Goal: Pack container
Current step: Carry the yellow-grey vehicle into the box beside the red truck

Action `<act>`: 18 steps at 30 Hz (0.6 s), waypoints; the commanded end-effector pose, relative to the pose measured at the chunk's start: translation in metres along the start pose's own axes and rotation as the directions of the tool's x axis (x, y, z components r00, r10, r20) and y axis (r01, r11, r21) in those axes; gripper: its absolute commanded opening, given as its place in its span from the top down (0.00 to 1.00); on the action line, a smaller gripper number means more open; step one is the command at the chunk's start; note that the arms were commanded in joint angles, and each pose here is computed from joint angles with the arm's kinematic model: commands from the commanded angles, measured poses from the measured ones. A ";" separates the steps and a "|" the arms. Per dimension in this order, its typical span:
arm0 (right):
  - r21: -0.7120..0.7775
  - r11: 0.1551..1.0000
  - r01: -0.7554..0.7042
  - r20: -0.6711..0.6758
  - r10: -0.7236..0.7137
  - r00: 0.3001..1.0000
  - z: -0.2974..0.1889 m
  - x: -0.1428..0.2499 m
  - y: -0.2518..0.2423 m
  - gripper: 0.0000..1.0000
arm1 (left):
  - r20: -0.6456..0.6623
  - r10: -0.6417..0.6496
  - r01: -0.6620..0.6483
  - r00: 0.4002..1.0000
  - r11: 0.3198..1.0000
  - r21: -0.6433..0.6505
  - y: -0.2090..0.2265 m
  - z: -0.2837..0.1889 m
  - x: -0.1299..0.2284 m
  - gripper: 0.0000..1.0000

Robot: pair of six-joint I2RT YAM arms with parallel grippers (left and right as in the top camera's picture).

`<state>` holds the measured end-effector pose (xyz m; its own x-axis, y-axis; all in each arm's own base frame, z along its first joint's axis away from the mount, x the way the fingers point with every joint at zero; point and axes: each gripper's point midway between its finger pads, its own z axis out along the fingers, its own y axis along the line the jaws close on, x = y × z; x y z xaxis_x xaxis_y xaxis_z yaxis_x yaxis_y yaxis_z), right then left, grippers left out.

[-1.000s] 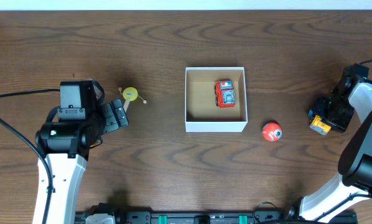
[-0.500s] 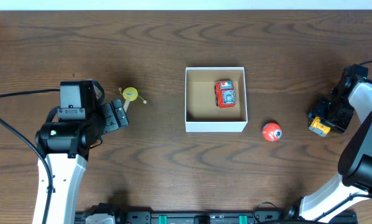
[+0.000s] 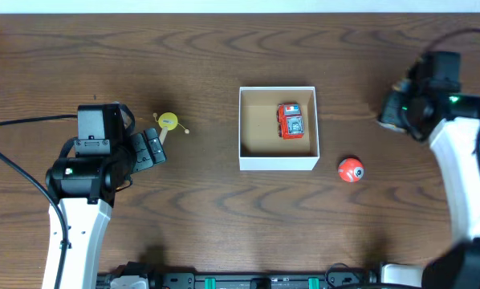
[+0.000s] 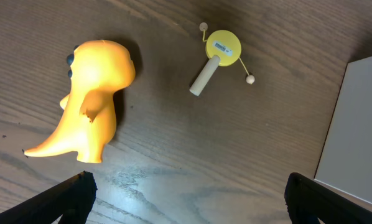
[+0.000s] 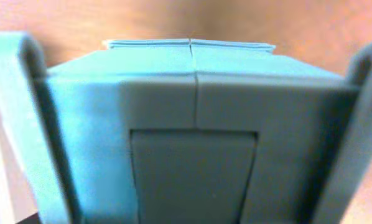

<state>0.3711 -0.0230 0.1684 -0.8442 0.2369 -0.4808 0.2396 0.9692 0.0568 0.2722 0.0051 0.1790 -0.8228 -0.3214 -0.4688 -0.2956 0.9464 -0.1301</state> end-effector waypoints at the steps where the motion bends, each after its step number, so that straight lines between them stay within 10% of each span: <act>1: -0.097 0.992 0.080 0.081 -0.072 0.994 -0.028 -0.005 0.056 0.96 | 0.020 -0.001 0.001 1.000 1.000 -0.001 0.000 -0.005 -0.007 0.02; 18: -0.308 0.882 0.356 0.200 -0.306 0.931 -0.027 0.054 0.252 0.99 | 0.020 -0.002 0.002 1.000 1.000 -0.001 0.000 -0.005 -0.007 0.02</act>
<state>0.3648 0.2338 0.1934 -0.7440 -0.1344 -0.6545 -0.3043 0.9402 0.1528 0.2723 0.0051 0.1790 -0.8226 -0.3214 -0.4691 -0.2955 0.9464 -0.1303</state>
